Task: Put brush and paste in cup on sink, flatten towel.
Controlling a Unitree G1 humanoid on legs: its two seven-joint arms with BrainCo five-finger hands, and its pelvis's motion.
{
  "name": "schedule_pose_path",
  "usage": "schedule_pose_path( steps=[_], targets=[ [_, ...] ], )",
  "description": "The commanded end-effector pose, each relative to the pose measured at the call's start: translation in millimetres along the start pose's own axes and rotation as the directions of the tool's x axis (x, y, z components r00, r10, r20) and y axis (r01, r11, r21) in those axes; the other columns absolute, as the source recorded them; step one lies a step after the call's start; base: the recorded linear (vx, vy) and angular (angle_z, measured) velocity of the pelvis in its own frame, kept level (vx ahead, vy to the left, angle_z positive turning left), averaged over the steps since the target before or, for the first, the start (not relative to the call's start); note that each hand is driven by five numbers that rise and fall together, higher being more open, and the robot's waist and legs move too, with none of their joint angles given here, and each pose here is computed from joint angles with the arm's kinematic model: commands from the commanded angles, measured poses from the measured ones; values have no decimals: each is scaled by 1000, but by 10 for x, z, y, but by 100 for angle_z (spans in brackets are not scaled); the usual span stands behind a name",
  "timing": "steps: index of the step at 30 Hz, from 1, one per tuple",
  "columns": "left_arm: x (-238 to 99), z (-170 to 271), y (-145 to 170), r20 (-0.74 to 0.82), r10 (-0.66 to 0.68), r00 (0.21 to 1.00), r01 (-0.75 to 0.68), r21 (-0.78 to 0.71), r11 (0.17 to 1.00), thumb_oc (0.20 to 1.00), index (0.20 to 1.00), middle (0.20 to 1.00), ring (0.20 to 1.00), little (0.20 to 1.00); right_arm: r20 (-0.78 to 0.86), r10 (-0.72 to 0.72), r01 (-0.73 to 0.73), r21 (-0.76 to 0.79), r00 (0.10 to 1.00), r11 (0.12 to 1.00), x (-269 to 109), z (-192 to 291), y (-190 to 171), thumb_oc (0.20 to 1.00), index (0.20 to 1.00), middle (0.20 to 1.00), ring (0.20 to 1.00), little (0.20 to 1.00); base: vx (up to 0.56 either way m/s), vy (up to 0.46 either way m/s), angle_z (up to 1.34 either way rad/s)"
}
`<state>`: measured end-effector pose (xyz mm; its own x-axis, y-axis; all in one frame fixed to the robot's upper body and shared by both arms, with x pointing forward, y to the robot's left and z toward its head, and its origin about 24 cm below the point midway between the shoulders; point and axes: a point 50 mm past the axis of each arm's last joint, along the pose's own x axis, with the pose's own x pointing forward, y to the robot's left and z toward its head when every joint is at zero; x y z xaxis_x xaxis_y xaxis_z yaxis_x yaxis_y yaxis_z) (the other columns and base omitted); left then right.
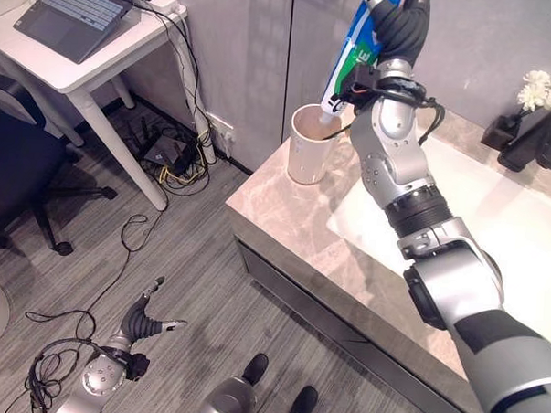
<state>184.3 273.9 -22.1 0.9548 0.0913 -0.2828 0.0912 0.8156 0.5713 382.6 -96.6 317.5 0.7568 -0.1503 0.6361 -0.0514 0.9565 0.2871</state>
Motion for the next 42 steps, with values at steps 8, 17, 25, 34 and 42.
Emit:
schedule_pose_path(
  steps=[8,17,25,34,42],
  targets=[
    [-5,-20,137,1,78,997,-78,-14,997,1000,1000,1000,1000,1000,84,93,-98,66,992,993,-73,153,148,200,200,200,200,200,0,0,0],
    [-2,-25,143,-3,85,996,-85,-20,996,1000,1000,1000,1000,1000,75,98,-103,69,992,992,-97,125,162,200,200,200,200,200,0,0,0],
    [9,-29,159,-6,96,995,-96,-24,995,1000,1000,1000,1000,1000,59,110,-115,93,992,989,-126,88,222,200,200,200,200,200,0,0,0],
    [40,-38,135,-14,95,995,-96,-21,995,1000,1000,1000,1000,1000,50,120,-124,96,991,988,-170,50,283,200,200,200,200,200,0,0,0],
    [27,-67,133,-26,98,995,-99,-26,995,1000,1000,1000,1000,1000,57,124,-129,97,991,987,-185,49,330,200,200,200,200,200,0,0,0]
  ],
)
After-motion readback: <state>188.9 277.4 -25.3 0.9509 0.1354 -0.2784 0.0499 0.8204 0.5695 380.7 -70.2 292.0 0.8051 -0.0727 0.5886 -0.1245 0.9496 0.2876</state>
